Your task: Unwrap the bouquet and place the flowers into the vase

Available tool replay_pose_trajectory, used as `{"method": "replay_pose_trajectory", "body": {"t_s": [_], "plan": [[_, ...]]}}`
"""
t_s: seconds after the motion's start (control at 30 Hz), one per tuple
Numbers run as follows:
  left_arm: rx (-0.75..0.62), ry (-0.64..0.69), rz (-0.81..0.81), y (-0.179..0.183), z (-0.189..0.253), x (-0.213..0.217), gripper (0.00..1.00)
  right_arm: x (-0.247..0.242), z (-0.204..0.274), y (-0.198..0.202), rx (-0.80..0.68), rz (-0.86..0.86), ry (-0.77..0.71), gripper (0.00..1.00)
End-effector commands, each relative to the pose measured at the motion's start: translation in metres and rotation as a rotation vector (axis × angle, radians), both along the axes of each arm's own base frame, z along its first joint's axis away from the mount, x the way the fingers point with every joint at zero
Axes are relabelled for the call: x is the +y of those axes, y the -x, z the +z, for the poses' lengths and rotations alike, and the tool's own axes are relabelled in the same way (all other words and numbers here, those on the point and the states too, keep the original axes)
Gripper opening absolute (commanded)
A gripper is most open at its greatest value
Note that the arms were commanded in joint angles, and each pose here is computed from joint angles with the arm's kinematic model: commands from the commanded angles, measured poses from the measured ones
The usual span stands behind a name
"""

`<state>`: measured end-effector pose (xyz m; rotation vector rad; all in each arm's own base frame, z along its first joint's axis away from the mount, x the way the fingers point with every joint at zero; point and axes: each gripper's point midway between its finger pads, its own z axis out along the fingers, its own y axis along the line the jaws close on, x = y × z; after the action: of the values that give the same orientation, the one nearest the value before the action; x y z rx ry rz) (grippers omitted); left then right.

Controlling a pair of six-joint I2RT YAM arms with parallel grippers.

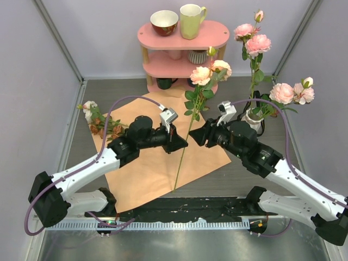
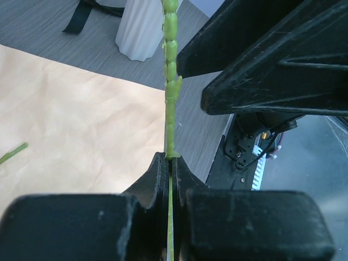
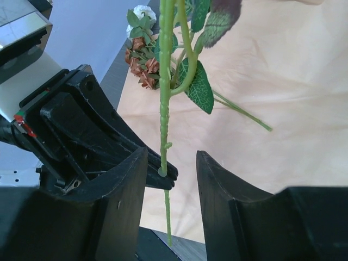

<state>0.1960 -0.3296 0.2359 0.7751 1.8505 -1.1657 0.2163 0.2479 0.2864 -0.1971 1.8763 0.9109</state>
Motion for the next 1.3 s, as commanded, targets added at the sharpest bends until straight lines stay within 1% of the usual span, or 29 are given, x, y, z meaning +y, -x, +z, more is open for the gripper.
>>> {"method": "replay_pose_trajectory", "body": {"t_s": [0.0,0.2,0.37,0.53,0.63,0.73,0.77,0.83,0.87,0.9,0.93,0.97,1.0,1.07,1.1,1.13,1.17,1.2,1.23,1.27], "plan": [[-0.082,0.05,-0.011,0.001,0.032,-0.003,0.0,0.009,0.022,-0.005,-0.033,-0.002,-0.083,0.46],[-0.089,0.053,-0.016,0.004,0.035,-0.006,0.0,0.016,0.022,-0.006,-0.036,0.022,-0.095,0.43],[-0.093,0.063,-0.023,0.007,0.039,-0.006,0.0,0.018,0.016,-0.009,-0.024,0.014,-0.081,0.37],[-0.097,0.072,-0.027,0.01,0.042,-0.005,0.0,0.02,0.012,-0.012,-0.018,0.008,-0.072,0.37],[-0.099,0.076,-0.026,0.011,0.044,-0.004,0.0,0.019,0.012,-0.013,-0.018,0.004,-0.069,0.35],[-0.101,0.079,-0.025,0.011,0.046,-0.004,0.0,0.021,0.013,-0.013,-0.021,0.012,-0.075,0.29],[-0.101,0.081,-0.023,0.011,0.046,-0.004,0.0,0.021,0.015,-0.012,-0.024,0.015,-0.078,0.24],[-0.1,0.085,-0.003,0.009,0.048,-0.003,0.0,0.022,0.017,-0.012,-0.025,0.018,-0.08,0.19],[-0.096,0.086,0.005,0.008,0.049,-0.002,0.0,0.022,0.021,-0.012,-0.032,0.018,-0.085,0.11],[-0.088,0.084,0.019,0.006,0.05,-0.001,0.0,0.022,0.023,-0.012,-0.037,0.018,-0.089,0.07],[-0.082,0.081,0.029,0.006,0.052,-0.001,0.03,0.02,0.026,-0.012,-0.046,0.015,-0.091,0.03],[-0.086,0.086,0.054,0.001,0.056,0.0,0.11,0.016,0.034,-0.013,-0.073,0.005,-0.089,0.01],[-0.072,0.07,0.065,0.001,0.053,0.003,0.29,0.011,0.037,-0.015,-0.085,-0.019,-0.081,0.01],[-0.083,0.078,0.068,0.004,0.059,0.006,0.45,0.0,0.051,-0.018,-0.145,-0.052,-0.055,0.01],[-0.09,0.083,0.075,0.003,0.059,0.008,0.59,-0.012,0.057,-0.02,-0.167,-0.1,-0.033,0.01],[-0.095,0.086,0.087,0.003,0.06,0.01,0.64,-0.019,0.063,-0.021,-0.186,-0.127,-0.017,0.01],[-0.101,0.088,0.098,0.002,0.061,0.013,0.76,-0.027,0.081,-0.021,-0.221,-0.151,-0.02,0.01],[-0.116,0.094,0.12,0.001,0.065,0.017,0.83,-0.039,0.087,-0.021,-0.25,-0.177,0.024,0.01],[-0.123,0.094,0.125,0.001,0.065,0.019,0.85,-0.051,0.096,-0.024,-0.275,-0.233,0.041,0.01],[-0.134,0.094,0.131,0.001,0.066,0.021,0.86,-0.062,0.116,-0.023,-0.313,-0.268,0.039,0.01]]}}
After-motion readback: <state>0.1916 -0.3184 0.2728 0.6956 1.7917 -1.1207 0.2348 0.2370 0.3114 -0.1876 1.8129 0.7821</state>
